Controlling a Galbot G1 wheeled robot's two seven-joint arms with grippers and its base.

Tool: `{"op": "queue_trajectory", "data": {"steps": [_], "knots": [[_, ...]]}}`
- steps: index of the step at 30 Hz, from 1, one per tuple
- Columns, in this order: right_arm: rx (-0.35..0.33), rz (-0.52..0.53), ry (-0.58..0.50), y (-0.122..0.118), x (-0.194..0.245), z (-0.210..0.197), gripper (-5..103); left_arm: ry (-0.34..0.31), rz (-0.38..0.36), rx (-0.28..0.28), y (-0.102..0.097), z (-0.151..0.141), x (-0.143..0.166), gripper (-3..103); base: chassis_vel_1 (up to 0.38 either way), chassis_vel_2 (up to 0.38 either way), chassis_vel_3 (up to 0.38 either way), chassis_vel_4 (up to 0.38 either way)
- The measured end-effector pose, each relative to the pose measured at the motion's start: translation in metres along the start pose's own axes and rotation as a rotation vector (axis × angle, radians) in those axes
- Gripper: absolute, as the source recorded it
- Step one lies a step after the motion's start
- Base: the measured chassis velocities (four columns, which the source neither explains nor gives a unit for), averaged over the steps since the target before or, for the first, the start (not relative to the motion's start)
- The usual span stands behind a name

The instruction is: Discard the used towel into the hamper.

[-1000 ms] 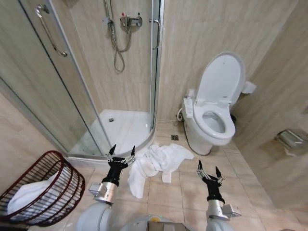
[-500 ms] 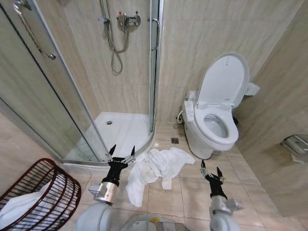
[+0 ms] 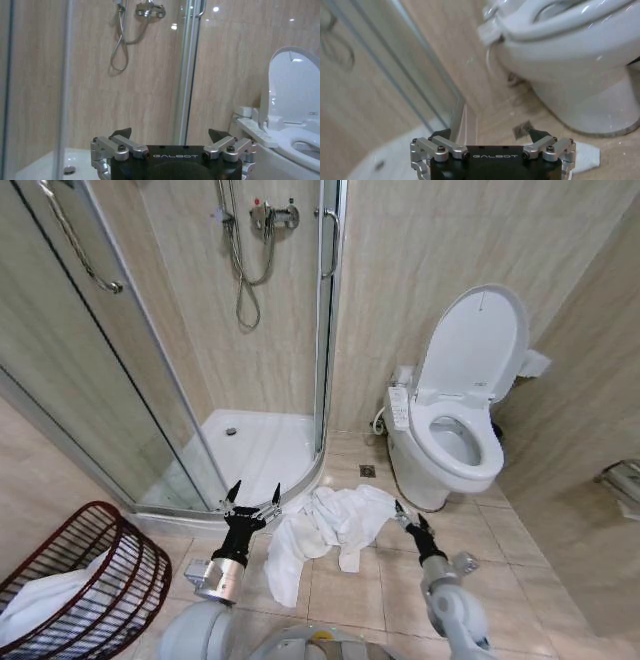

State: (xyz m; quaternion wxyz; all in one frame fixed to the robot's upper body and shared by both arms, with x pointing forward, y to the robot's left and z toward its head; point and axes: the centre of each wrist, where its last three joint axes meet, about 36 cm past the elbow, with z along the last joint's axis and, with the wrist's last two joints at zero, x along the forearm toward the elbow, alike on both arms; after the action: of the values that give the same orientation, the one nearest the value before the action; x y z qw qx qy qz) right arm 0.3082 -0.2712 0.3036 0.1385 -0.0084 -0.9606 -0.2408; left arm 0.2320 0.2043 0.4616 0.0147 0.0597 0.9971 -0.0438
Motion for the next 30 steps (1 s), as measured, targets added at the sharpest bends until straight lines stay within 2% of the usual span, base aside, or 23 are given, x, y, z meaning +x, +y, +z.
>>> {"op": "queue_trajectory", "data": {"steps": [2, 5, 6, 8, 15, 17, 22, 24, 26, 29, 30], "knots": [[0.024, -0.006, 0.015, -0.001, -0.003, 0.005, 100, 0.0, 0.0, 0.0, 0.0, 0.0, 0.0, 100, 0.037, 0.064, 0.033, 0.051], [0.153, -0.03, 0.055, -0.008, -0.009, 0.03, 100, 0.0, 0.0, 0.0, 0.0, 0.0, 0.0, 100, 0.055, 0.048, 0.051, 0.054], [0.153, -0.03, 0.055, -0.008, -0.009, 0.03, 100, 0.0, 0.0, 0.0, 0.0, 0.0, 0.0, 100, 0.055, 0.04, 0.067, 0.054], [0.239, -0.044, 0.063, -0.015, -0.015, 0.048, 100, 0.0, 0.0, 0.0, 0.0, 0.0, 0.0, 100, 0.071, 0.056, 0.075, 0.072], [0.309, -0.038, 0.119, -0.025, -0.033, 0.064, 100, 0.0, 0.0, 0.0, 0.0, 0.0, 0.0, 100, 0.081, 0.08, 0.091, 0.081], [0.338, -0.035, 0.176, -0.037, -0.047, 0.07, 100, 0.0, 0.0, 0.0, 0.0, 0.0, 0.0, 100, 0.102, 0.101, 0.118, 0.105], [0.344, -0.02, 0.24, -0.04, -0.065, 0.085, 100, 0.0, 0.0, 0.0, 0.0, 0.0, 0.0, 100, 0.065, 0.077, 0.093, 0.078], [0.385, -0.015, 0.241, -0.048, -0.083, 0.098, 100, 0.0, 0.0, 0.0, 0.0, 0.0, 0.0, 100, 0.002, 0.019, 0.037, 0.009], [0.388, -0.005, 0.244, -0.053, -0.091, 0.101, 100, 0.0, 0.0, 0.0, 0.0, 0.0, 0.0, 100, 0.0, 0.0, 0.0, 0.0], [0.398, 0.033, 0.274, -0.077, -0.096, 0.114, 100, 0.0, 0.0, 0.0, 0.0, 0.0, 0.0, 100, 0.0, 0.0, 0.0, 0.0], [0.398, 0.033, 0.274, -0.077, -0.096, 0.114, 100, 0.0, 0.0, 0.0, 0.0, 0.0, 0.0, 100, 0.0, 0.0, 0.0, 0.0]]}}
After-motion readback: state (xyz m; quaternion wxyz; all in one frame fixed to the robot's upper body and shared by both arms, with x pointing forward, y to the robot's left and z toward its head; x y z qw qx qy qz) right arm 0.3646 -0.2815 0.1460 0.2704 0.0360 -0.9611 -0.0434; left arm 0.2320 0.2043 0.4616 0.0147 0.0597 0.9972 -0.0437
